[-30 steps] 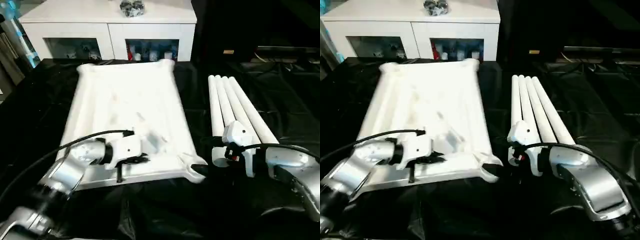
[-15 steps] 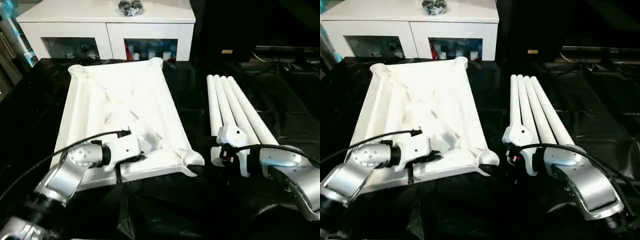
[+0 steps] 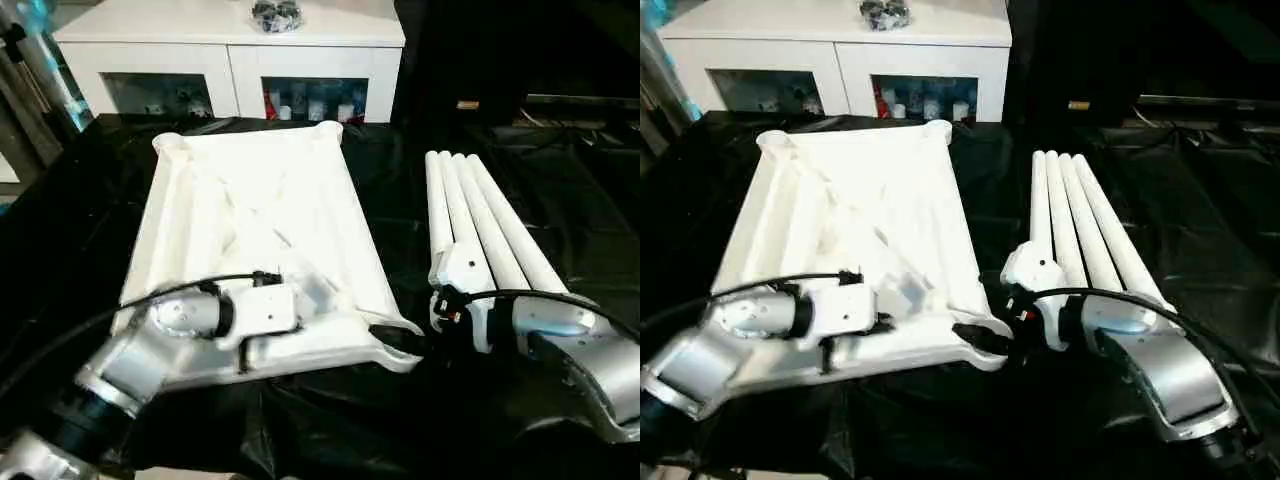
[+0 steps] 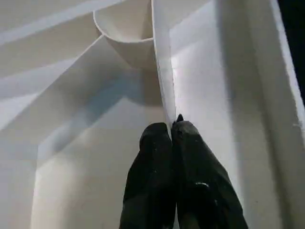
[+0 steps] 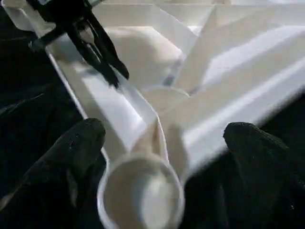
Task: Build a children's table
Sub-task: Move table base
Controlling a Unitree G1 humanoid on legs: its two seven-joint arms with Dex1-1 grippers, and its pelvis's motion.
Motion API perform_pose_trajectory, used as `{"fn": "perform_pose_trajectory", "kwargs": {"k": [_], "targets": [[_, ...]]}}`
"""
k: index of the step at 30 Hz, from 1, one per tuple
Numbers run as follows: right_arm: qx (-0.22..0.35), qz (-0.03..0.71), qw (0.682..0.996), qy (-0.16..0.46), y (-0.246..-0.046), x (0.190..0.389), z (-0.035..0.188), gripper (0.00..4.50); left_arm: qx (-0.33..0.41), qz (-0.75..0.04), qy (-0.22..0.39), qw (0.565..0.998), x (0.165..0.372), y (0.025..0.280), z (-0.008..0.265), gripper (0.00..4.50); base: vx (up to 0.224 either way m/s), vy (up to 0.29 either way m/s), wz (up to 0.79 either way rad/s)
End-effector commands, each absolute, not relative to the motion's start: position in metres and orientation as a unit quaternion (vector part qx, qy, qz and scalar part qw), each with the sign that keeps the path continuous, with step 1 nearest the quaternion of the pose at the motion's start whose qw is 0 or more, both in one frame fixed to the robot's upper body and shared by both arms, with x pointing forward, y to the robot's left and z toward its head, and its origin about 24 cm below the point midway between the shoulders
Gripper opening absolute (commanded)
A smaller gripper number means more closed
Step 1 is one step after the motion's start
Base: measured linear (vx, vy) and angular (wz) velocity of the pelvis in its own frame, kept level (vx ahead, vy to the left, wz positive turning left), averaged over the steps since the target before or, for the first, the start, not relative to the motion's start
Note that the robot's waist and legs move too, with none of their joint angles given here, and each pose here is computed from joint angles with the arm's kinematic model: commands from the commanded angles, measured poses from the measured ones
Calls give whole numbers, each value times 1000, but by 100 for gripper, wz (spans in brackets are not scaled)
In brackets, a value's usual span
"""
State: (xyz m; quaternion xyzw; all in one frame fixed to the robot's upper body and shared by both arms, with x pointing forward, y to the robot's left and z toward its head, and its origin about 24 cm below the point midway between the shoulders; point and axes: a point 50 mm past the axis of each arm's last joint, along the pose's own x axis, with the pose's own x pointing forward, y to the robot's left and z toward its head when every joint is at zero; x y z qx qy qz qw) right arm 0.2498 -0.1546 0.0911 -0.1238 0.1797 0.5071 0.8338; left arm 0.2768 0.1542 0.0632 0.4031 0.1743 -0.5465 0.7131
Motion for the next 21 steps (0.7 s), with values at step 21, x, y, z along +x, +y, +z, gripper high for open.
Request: {"fn": "perform_pose_trajectory", "kwargs": {"k": [21], "targets": [[-130,492,845,165,-154,250,95,450,449,-464,136,751,305,172,89,53,0,0,0]]}}
